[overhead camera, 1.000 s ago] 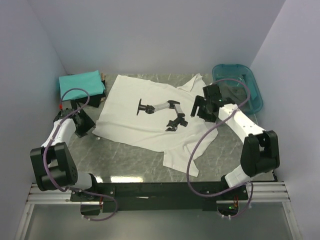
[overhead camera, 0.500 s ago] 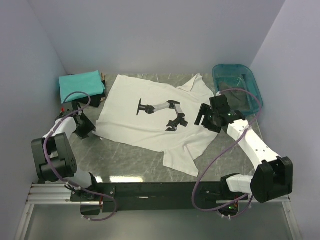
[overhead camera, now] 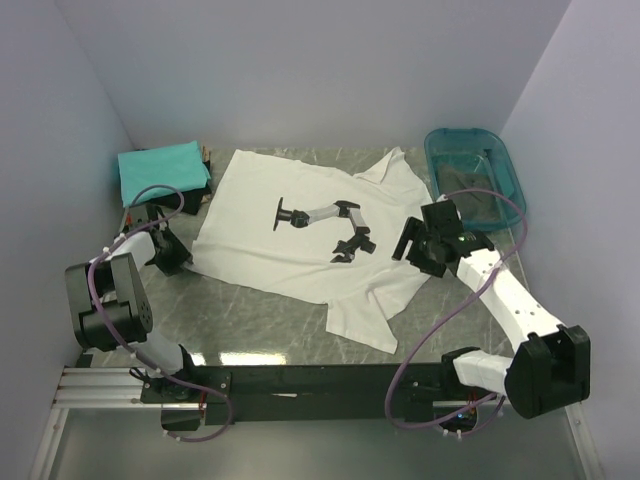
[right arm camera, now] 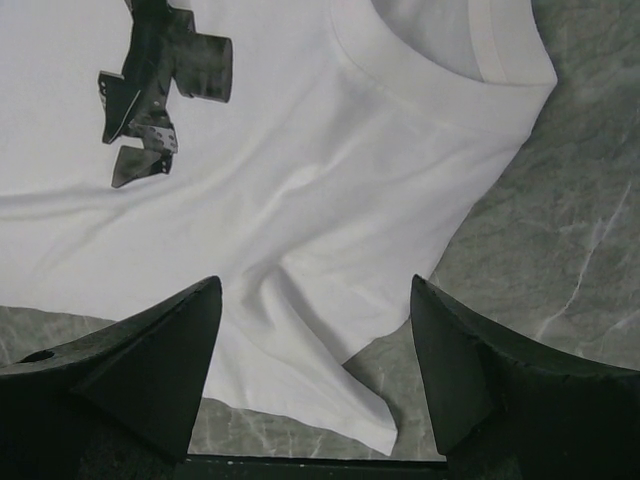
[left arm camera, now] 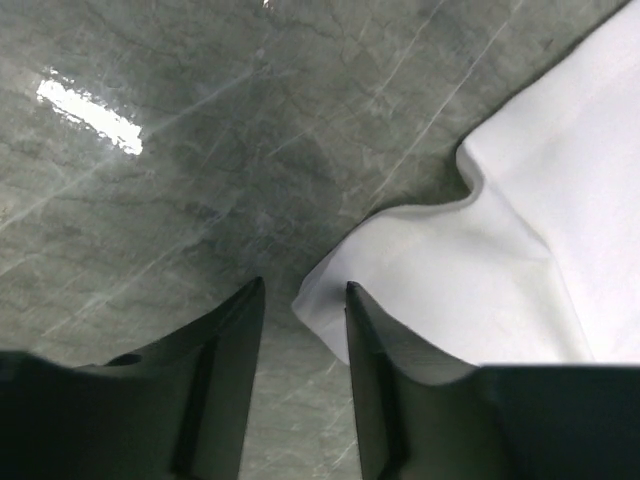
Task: Fold and stack the t-shirts
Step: Flatten the tshirt out, then fold the tshirt
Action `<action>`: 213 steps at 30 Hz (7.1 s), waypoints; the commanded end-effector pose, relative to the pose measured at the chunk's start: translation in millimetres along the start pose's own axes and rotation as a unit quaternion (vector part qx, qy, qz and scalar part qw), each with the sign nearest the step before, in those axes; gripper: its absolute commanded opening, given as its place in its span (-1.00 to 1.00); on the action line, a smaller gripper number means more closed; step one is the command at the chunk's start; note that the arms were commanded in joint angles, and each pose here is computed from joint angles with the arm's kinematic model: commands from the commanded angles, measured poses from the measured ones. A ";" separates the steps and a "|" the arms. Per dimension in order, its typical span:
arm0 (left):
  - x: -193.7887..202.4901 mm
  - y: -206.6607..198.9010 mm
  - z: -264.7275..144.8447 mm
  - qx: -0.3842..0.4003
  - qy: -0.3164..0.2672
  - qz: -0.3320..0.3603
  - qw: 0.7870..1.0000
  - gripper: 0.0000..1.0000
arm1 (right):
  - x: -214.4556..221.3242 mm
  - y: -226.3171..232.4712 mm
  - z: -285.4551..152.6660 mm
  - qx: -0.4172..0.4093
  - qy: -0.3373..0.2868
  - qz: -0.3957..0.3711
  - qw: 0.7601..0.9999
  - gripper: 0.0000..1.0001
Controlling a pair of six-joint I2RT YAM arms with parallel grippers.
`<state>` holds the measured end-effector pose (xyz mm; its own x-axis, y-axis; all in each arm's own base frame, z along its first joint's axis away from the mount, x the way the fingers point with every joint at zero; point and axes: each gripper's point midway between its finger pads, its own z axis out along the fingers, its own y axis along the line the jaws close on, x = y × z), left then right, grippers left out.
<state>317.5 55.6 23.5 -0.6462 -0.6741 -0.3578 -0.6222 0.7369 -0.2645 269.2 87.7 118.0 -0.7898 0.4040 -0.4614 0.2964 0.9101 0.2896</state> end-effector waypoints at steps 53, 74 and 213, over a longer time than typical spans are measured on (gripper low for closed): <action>-3.5 -3.8 5.6 0.055 0.027 -0.042 0.997 -0.99 | 215.1 -37.6 2.8 0.014 0.194 0.029 0.981 -0.13; -6.4 -3.7 6.9 0.057 0.030 -0.048 0.997 -0.99 | 175.0 16.8 -25.8 -0.028 0.176 -0.039 0.983 -1.00; -79.8 -132.2 4.4 0.100 0.034 0.088 0.991 0.39 | -22.5 7.2 22.2 0.037 0.117 -0.019 0.992 0.35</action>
<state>472.6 5.9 70.0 -0.7746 -0.5480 -0.3157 -0.4054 0.8134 -0.4173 322.0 87.3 105.8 -0.9145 0.3111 -0.2588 0.2744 0.9467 0.1686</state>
